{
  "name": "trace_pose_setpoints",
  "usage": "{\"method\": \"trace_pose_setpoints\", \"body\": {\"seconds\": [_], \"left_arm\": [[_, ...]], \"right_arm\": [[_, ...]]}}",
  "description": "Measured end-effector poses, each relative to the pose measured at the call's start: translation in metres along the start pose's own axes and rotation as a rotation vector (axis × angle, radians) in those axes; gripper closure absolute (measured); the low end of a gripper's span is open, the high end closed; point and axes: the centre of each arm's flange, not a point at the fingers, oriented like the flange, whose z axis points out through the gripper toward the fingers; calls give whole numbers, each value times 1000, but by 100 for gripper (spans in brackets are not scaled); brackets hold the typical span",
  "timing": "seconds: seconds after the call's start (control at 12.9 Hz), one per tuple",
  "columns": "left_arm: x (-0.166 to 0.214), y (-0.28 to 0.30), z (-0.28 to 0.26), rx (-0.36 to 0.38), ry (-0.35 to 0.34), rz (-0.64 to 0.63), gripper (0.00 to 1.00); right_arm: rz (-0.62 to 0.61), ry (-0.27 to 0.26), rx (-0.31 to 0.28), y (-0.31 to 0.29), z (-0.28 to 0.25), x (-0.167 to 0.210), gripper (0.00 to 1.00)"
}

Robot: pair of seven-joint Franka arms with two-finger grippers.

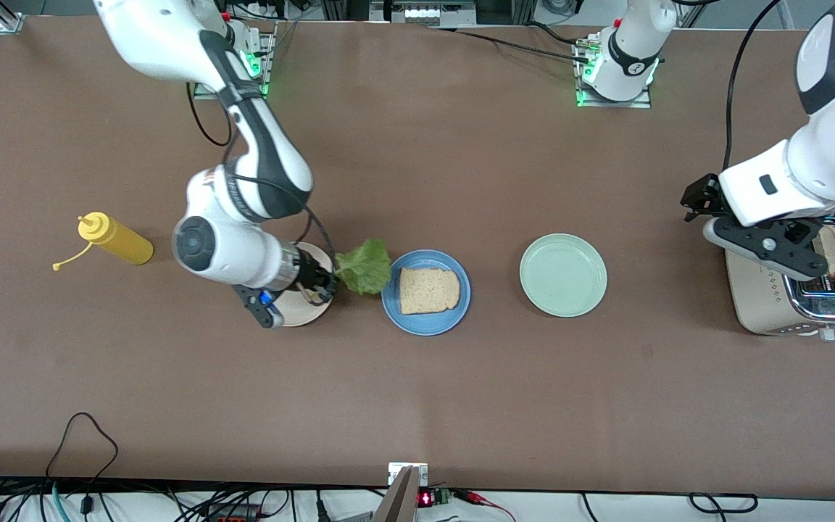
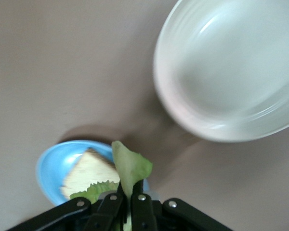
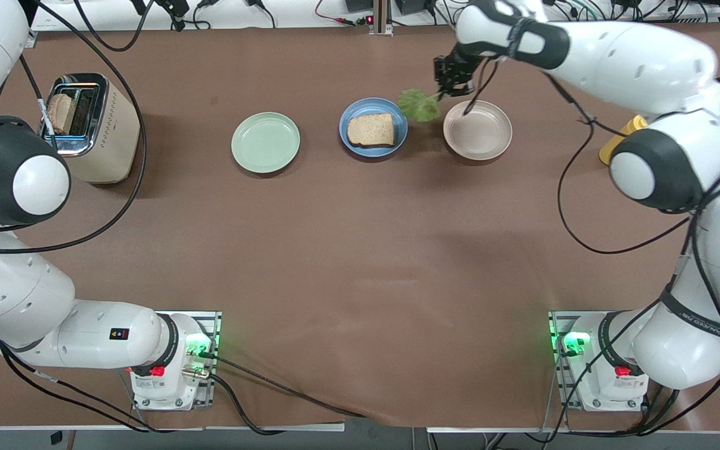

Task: Make sandwich in blue plate with both arms
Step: 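Carry the lettuce with the right gripper and lay it on the bread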

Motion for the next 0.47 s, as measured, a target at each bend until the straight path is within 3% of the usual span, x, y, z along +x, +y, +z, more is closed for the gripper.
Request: {"method": "trace_pose_setpoints", "body": {"seconds": [0.23, 0.47], "left_arm": [[-10, -5, -6, -4, -22, -92, 0], [-17, -6, -18, -17, -8, -134, 0]], "right_arm": [[118, -43, 68, -20, 38, -22, 95], [144, -40, 90, -21, 75, -32, 95]]}}
